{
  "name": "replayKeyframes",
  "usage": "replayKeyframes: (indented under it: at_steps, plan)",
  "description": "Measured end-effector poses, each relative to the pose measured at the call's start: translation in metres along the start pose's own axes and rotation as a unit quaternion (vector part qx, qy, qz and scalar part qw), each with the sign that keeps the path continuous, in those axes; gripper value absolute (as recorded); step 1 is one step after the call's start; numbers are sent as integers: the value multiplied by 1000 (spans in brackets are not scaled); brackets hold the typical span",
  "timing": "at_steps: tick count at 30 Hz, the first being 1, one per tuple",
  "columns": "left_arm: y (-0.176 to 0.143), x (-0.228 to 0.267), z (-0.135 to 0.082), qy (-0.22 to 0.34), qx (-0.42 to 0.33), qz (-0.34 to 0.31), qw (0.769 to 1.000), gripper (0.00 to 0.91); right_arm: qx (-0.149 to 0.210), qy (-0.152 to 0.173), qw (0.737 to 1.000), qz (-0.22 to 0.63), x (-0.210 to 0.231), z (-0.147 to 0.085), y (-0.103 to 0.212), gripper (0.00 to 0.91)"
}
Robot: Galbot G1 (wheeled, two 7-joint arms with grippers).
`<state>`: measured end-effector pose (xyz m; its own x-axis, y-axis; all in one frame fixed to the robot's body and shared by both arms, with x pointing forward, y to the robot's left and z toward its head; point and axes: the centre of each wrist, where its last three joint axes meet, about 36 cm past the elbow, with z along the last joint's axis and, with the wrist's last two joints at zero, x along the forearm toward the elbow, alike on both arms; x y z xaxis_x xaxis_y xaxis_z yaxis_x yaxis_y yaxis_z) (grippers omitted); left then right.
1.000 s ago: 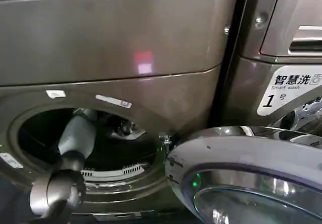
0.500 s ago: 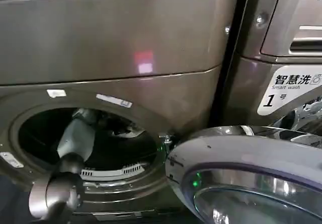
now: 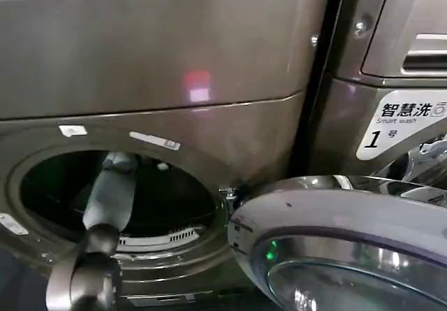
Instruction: Grasp the clothes from the dryer.
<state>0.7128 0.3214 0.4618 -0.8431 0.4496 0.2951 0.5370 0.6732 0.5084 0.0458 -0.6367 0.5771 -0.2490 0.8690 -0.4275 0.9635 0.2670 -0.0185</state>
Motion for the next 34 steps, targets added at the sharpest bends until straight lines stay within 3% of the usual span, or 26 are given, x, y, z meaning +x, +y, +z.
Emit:
replayKeyframes:
  at_steps: [6, 14, 23, 34]
  plan:
    - [-17, 5, -25, -38, 87, -139, 986, 0, 0, -7, 1000, -7, 2, -2, 8, 907]
    - [-41, 10, -41, -51, 193, -244, 949, 0, 5, -8, 1000, -9, 4, 0, 7, 907]
    - [-48, 14, -45, -48, 248, -288, 924, 0, -1, -11, 1000, -7, 4, -4, 7, 907]
    - [-58, 15, -41, -39, 266, -296, 916, 0, -2, -12, 1000, 5, 5, -10, 2, 907]
